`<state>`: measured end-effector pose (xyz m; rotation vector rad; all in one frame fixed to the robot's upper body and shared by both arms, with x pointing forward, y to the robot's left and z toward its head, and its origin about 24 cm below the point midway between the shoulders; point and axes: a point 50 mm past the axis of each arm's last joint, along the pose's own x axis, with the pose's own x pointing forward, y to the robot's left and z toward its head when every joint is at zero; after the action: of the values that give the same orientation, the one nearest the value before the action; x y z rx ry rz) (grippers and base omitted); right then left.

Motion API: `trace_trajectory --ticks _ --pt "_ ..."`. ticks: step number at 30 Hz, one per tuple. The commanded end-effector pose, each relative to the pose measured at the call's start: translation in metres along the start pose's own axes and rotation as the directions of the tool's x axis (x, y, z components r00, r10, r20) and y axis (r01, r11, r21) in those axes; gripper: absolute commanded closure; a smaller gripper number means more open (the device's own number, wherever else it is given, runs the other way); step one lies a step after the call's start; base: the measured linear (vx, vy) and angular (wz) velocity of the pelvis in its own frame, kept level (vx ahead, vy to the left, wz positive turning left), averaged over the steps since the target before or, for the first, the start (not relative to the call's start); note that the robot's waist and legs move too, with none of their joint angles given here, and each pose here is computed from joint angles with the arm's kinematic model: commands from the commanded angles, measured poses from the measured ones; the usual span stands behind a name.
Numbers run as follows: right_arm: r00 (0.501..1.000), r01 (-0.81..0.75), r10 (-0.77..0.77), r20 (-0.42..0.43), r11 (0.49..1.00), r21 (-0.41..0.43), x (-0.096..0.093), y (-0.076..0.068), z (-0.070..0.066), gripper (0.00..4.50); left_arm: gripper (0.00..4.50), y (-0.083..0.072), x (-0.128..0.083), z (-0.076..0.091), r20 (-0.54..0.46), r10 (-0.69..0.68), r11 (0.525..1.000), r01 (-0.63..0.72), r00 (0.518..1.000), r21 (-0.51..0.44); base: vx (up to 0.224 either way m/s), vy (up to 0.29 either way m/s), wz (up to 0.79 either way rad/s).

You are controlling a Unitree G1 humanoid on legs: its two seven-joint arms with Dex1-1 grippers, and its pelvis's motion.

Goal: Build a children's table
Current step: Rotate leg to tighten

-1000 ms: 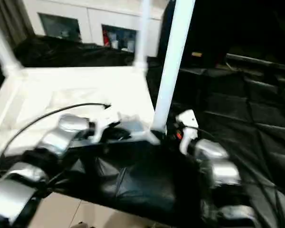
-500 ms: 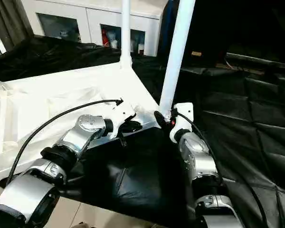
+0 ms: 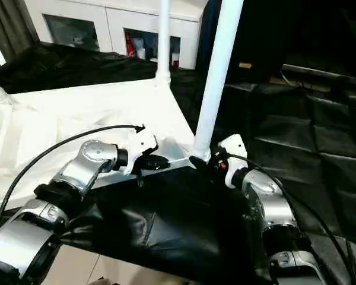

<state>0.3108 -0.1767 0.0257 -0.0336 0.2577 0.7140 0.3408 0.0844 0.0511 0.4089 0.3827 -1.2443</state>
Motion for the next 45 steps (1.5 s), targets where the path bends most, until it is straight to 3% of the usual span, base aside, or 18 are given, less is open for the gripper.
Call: trace_trajectory --ticks 1,4,13,20,27,33,34,37,39,43,45 --pt "0.972 -0.237 0.237 -0.003 0.971 -0.027 -0.005 0.013 0.003 0.99 4.50 -0.016 -0.005 -0.009 0.009 -0.186 0.982 0.186 0.983 0.025 0.000 0.000 0.00" --pt "0.952 -0.306 0.305 -0.007 0.952 -0.030 -0.011 0.013 0.004 0.99 4.50 -0.019 -0.015 -0.014 0.002 -0.256 0.966 0.256 0.967 0.024 0.000 0.000 0.00" --pt "0.927 -0.375 0.375 -0.016 0.927 -0.028 -0.012 0.020 0.002 0.99 4.50 -0.022 -0.021 -0.016 0.004 -0.289 0.957 0.289 0.957 0.019 0.000 0.000 0.00" --pt "0.917 -0.399 0.399 -0.014 0.917 -0.007 -0.014 0.021 0.000 1.68 4.50 -0.022 -0.022 -0.015 0.008 -0.275 0.961 0.275 0.961 0.025 0.000 0.000 0.00" --pt "0.941 -0.337 0.338 -0.010 0.941 0.027 -0.010 0.025 -0.007 1.84 4.50 -0.017 -0.018 -0.015 0.005 -0.188 0.982 0.187 0.982 0.029 0.000 0.000 0.00" --pt "0.999 -0.028 0.031 -0.027 0.992 0.126 0.006 0.021 -0.025 1.85 4.50 -0.005 -0.001 -0.007 0.024 0.033 0.999 -0.033 0.999 -0.006 0.000 0.000 0.00" --pt "0.997 0.073 -0.068 -0.037 0.984 0.162 0.010 0.019 -0.027 1.85 4.50 -0.004 0.005 -0.004 0.024 0.068 0.998 -0.067 0.997 -0.013 0.000 0.000 0.00" --pt "0.985 0.174 -0.166 -0.055 0.963 0.205 0.016 0.018 -0.029 1.85 4.50 -0.003 0.011 0.000 0.027 0.103 0.994 -0.102 0.994 -0.023 0.000 0.000 0.00" --pt "0.956 0.293 -0.279 -0.091 0.924 0.245 0.023 0.016 -0.029 1.85 4.50 -0.004 0.022 0.007 0.027 0.147 0.989 -0.146 0.989 -0.028 0.000 0.000 0.00" --pt "0.962 0.272 -0.263 -0.072 0.936 0.225 0.041 0.032 -0.023 1.85 4.50 -0.015 0.040 0.018 0.054 0.126 0.991 -0.123 0.991 -0.041 0.000 0.000 0.00" --pt "0.968 0.249 -0.242 -0.061 0.946 0.209 0.044 0.036 -0.020 1.29 4.50 -0.017 0.042 0.020 0.058 0.115 0.993 -0.113 0.992 -0.037 0.000 0.000 0.00"
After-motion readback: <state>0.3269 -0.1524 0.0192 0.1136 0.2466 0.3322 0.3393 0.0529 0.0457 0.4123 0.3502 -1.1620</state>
